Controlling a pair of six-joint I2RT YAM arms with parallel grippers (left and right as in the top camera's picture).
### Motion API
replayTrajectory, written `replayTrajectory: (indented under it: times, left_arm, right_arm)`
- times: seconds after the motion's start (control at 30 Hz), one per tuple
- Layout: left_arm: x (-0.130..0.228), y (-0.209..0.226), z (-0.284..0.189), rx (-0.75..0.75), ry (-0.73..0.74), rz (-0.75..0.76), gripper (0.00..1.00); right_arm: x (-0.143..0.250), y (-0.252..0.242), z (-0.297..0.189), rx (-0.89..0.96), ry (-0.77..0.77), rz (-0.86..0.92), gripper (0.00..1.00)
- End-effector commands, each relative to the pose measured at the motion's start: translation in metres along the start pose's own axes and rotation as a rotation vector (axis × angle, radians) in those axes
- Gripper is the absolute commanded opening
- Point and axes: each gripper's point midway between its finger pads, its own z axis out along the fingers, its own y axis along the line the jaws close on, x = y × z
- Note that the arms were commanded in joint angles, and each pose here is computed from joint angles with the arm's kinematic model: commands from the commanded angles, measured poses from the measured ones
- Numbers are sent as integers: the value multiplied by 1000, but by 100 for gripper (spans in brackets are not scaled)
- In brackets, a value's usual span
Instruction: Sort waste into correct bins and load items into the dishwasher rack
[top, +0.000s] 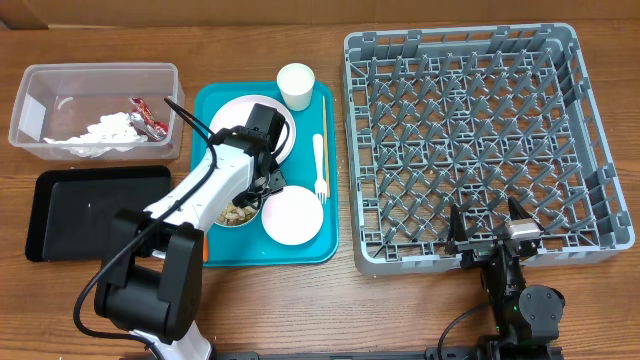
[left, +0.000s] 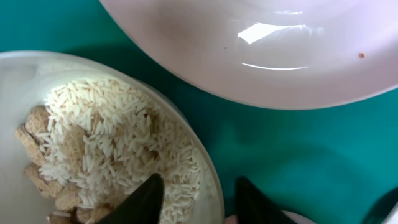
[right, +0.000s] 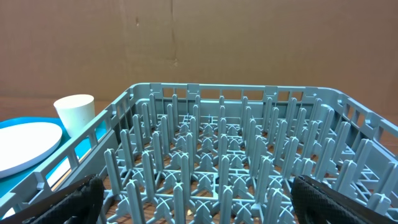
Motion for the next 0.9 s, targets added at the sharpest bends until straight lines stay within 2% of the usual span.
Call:
replayTrajectory:
  times: [0.0,0.27,0.5,0.87]
  left_arm:
    - [-2,4,2,-14,-6,-11,29]
    - [-2,3,2,-11,-2,-11,4]
    - [-6,1,-8,-14,0,29,4]
    - [-31,-11,-74,-6,-8,201,4]
  right_arm:
    - [2,-1,0,3,-3,-3,100]
    - [2,-1,0,3,-3,-3,100]
    - [2,-1,0,3,-3,-3,100]
    - [2,-1,0,3,-3,-3,100]
